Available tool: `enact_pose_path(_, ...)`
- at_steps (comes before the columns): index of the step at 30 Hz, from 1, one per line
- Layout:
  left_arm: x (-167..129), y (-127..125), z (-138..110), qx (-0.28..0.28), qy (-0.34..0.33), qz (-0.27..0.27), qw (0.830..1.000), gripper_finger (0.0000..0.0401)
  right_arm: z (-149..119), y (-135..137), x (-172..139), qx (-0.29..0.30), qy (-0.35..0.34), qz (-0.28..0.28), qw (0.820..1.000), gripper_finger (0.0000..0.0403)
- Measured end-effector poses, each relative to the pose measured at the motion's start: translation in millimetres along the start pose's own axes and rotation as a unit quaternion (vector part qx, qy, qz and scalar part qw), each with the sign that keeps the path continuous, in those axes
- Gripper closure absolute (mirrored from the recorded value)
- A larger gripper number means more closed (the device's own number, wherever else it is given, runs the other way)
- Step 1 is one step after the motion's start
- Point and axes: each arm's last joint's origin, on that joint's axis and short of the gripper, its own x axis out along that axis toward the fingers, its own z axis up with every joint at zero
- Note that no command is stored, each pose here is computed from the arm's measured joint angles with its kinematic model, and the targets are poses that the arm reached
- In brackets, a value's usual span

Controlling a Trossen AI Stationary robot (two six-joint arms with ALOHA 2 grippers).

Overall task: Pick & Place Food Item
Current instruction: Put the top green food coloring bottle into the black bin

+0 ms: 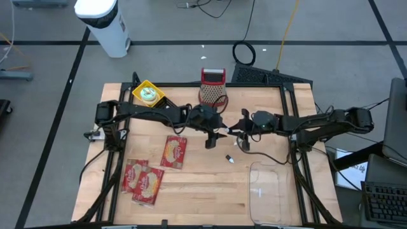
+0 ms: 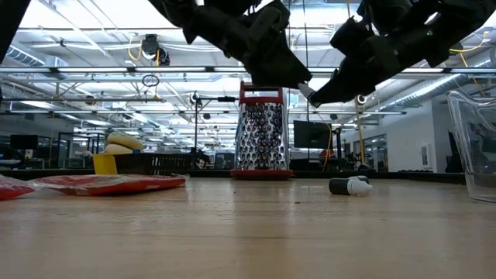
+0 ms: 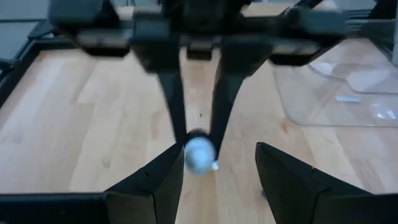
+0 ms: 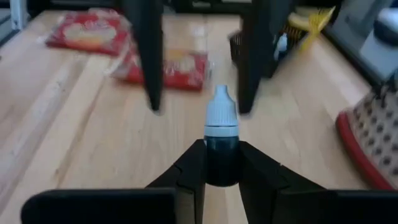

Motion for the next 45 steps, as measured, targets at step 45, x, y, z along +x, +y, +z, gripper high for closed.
enact_pose_path(45, -12.6, 2.9, 4.8, -0.002, 0.005, 0.015, 1.000, 0.0355, 6.2, 7.6, 0.0, -0.026, -0.029, 0.010, 0.999, 0.0312)
